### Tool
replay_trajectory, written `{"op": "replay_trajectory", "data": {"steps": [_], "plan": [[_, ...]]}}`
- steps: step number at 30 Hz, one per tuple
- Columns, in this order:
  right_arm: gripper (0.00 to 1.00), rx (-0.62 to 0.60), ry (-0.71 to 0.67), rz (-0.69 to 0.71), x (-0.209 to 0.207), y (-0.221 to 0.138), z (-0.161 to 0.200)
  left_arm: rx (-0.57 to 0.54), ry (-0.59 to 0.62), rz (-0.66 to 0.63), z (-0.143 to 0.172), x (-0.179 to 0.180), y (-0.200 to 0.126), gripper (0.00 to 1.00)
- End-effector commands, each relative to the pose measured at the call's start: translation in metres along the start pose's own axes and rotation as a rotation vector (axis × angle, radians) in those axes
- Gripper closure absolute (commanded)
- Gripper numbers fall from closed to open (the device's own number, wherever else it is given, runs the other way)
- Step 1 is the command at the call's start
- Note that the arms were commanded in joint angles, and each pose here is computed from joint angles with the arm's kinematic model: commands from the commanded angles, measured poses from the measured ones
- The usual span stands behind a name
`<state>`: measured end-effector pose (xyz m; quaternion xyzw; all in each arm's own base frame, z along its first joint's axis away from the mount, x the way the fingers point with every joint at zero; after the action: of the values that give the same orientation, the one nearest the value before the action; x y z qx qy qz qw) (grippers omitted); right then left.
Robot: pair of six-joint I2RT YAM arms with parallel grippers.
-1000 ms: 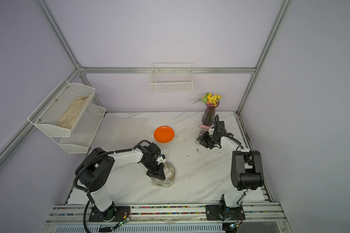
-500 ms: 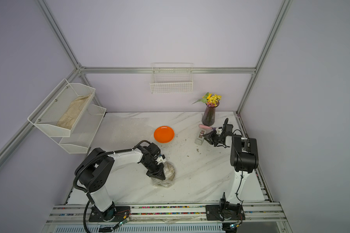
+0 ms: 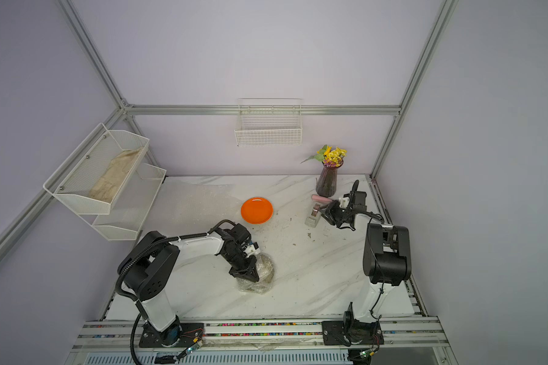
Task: Wrap dinner plates in bubble wrap
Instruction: Pull the tape from the tape cutter.
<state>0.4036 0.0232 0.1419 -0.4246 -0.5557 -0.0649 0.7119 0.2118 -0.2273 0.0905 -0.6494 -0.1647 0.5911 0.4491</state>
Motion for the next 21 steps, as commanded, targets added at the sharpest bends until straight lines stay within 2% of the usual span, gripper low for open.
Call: {"op": "replay_trajectory", "data": {"steps": [1, 5, 13, 21], "plan": [[0.64, 0.069, 0.032, 0.008, -0.015, 0.015, 0.009, 0.060, -0.095, -0.194, 0.011, 0.037, 0.020, 0.87], [0.66, 0.108, 0.069, -0.027, -0.024, 0.030, 0.009, 0.061, -0.096, -0.195, 0.011, 0.037, 0.021, 0.87], [0.67, 0.137, 0.111, 0.001, -0.045, 0.046, 0.014, 0.064, -0.097, -0.195, 0.010, 0.038, 0.022, 0.86], [0.76, 0.131, 0.135, -0.011, -0.049, 0.052, 0.014, 0.064, -0.098, -0.196, 0.010, 0.038, 0.022, 0.87]]}}
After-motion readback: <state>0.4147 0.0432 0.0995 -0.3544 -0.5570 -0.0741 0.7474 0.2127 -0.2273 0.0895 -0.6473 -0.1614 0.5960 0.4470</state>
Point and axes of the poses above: each gripper's point midway between its finger pads, its own y axis out along the fingers, its own x axis along the line the jaws close on, z = x × y, the point moved 8 cm from there along -y, back along the fingers, and after that the axes turned 10 degrees about y, right-handed, at the moved point
